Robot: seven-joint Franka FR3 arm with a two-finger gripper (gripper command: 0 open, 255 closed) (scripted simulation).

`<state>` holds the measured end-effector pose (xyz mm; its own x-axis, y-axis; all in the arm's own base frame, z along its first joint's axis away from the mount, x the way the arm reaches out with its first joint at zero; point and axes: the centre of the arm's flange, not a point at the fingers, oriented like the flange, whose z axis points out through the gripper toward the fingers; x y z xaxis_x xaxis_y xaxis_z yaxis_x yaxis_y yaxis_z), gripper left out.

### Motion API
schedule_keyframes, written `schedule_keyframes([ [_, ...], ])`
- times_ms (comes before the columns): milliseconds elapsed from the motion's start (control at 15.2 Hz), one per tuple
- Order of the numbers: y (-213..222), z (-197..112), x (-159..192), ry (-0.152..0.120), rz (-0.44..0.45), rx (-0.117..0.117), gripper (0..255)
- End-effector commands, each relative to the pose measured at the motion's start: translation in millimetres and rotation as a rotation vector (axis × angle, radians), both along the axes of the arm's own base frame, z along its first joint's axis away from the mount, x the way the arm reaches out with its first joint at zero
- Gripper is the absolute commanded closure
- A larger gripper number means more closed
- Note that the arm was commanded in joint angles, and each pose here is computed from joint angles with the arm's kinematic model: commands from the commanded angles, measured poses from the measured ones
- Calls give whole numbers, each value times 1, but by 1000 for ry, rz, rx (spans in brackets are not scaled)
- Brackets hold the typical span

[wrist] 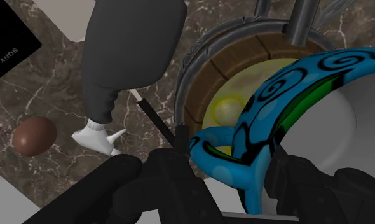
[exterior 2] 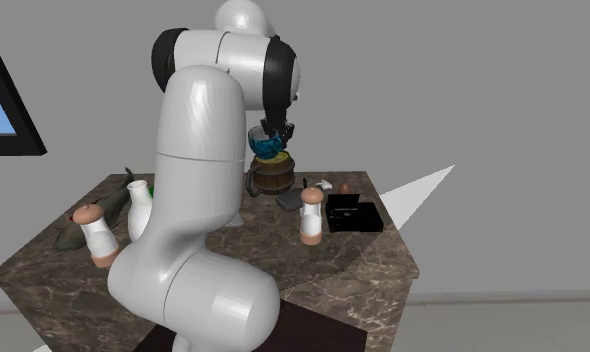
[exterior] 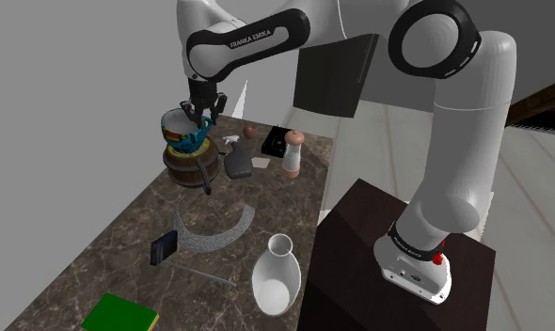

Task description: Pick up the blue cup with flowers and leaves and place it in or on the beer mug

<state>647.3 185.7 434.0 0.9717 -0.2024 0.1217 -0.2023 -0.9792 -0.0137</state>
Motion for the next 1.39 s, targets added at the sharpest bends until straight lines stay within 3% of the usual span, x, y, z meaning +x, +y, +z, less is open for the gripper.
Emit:
schedule_keyframes([
  [0,0,0,0,-1,0,0,255],
  [264,0,0,0,-1,0,0,255],
  [330,0,0,0,-1,0,0,0],
  [660,0,0,0,-1,0,0,0],
  [924,0,50,-6,-1,0,0,0],
  [1320,0,50,-6,-1,0,0,0],
])
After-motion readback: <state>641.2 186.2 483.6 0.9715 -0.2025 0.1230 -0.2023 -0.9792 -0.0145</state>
